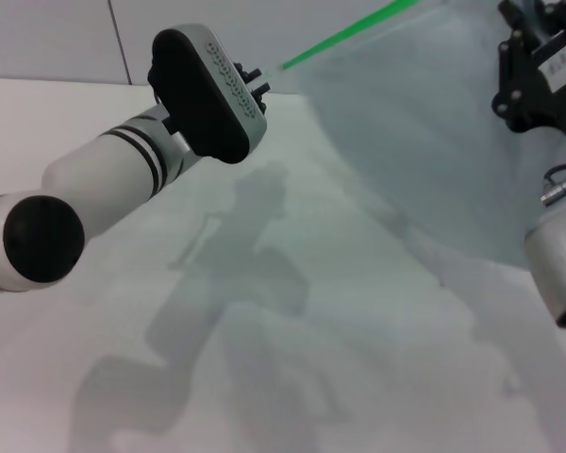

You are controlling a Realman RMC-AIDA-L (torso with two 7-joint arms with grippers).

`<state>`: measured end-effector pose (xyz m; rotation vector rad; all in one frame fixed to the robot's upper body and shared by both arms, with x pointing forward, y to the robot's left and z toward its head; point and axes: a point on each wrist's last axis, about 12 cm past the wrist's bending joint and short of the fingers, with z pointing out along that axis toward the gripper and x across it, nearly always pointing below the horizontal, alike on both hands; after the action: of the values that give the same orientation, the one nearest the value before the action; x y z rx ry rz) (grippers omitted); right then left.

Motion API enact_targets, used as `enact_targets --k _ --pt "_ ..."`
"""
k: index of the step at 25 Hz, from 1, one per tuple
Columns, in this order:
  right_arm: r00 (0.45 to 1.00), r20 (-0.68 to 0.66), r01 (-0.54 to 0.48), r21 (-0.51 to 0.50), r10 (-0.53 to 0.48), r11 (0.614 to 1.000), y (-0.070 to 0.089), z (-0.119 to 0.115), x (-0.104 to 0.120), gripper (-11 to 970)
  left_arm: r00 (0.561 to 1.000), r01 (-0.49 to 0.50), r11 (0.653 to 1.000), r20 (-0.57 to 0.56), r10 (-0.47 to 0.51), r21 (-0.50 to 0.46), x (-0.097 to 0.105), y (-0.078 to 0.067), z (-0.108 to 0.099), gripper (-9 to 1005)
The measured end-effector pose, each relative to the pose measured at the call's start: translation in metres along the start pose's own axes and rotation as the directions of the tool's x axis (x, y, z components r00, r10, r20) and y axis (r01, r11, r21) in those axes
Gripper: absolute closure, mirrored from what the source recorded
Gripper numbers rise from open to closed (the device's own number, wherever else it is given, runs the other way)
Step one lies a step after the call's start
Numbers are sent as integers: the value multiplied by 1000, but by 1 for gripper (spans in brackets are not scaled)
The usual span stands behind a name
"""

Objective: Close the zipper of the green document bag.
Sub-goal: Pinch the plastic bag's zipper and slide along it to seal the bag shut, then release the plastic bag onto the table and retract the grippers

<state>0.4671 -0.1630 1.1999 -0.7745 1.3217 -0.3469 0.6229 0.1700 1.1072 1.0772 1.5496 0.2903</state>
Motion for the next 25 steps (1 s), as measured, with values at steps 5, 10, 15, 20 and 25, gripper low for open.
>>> enact_targets --k 5,10,15,20,25 --pt "1000 -22 -10 54 11 999 1 5 -1 770 999 38 999 2 -38 -10 -1 3 1 845" --pt "999 -37 -16 81 20 997 0 6 2 686 999 49 998 9 -49 -28 -3 4 1 677" --pt "998 -49 -28 89 32 996 1 8 5 547 998 65 995 23 -64 -75 -3 6 -1 495" --pt "992 -62 -98 139 108 985 -1 15 14 468 976 210 960 96 -195 -185 -3 10 -13 429" --pt "981 -77 -159 199 178 967 2 31 30 468 921 378 888 206 -331 -262 -8 15 -27 433"
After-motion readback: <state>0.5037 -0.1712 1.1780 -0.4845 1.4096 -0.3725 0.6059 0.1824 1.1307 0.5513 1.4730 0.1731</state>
